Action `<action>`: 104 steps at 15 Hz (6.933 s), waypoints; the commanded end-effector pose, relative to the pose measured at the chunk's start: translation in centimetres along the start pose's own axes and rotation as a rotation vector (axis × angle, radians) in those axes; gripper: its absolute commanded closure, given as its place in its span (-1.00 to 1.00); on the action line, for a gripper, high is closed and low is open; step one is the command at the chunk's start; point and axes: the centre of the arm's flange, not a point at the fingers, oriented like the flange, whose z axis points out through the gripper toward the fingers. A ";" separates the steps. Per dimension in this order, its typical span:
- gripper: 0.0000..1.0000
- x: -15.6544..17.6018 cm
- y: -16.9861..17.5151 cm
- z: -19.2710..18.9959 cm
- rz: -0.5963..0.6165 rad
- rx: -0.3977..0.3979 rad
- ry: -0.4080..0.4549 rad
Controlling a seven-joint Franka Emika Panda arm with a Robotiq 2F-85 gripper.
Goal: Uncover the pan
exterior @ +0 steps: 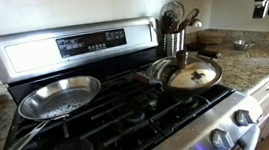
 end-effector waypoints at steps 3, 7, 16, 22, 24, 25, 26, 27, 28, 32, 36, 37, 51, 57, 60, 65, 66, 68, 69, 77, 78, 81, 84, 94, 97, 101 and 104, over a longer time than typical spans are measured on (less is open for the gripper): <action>-1.00 0.0 0.0 0.0 0.000 0.000 0.000; -1.00 0.0 0.0 0.0 0.000 0.000 0.000; -1.00 0.0 0.0 0.0 0.000 0.000 0.000; -1.00 2.5 -1.5 0.2 -0.079 -0.004 0.073; -1.00 3.5 -2.3 0.6 -0.099 -0.011 0.087; -1.00 4.0 -2.7 0.9 -0.114 -0.010 0.094; -1.00 4.6 -3.2 1.4 -0.127 -0.013 0.098; -1.00 5.1 -3.6 2.0 -0.139 -0.016 0.102; -1.00 5.6 -4.0 2.4 -0.152 -0.017 0.110; -1.00 6.8 -5.3 4.3 -0.187 -0.022 0.168; -1.00 6.7 -5.4 4.2 -0.171 -0.017 0.166; -1.00 6.7 -5.4 4.2 -0.171 -0.017 0.168; -1.00 11.0 -9.3 7.8 -0.191 -0.023 0.238; -1.00 12.7 -10.9 9.1 -0.225 -0.072 0.233; -1.00 13.5 -11.7 10.0 -0.237 -0.106 0.222; -1.00 14.2 -12.7 11.8 -0.248 -0.140 0.205; -1.00 14.3 -13.0 12.2 -0.254 -0.143 0.200; -1.00 14.4 -13.5 12.6 -0.262 -0.145 0.193; -0.94 14.5 -13.7 12.7 -0.264 -0.144 0.191; 0.27 14.1 -14.2 12.0 -0.279 -0.136 0.182; 0.42 14.0 -14.0 11.9 -0.277 -0.137 0.182; 0.60 14.1 -13.6 11.6 -0.265 -0.140 0.182; 0.60 13.4 -13.3 10.4 -0.273 -0.129 0.190; 0.60 11.7 -8.2 1.0 -0.215 -0.133 0.243; 0.60 12.4 -4.4 -0.4 -0.150 -0.135 0.237; 0.60 13.8 1.9 -0.5 -0.037 -0.109 0.228; 0.60 15.2 6.3 0.4 0.068 -0.073 0.215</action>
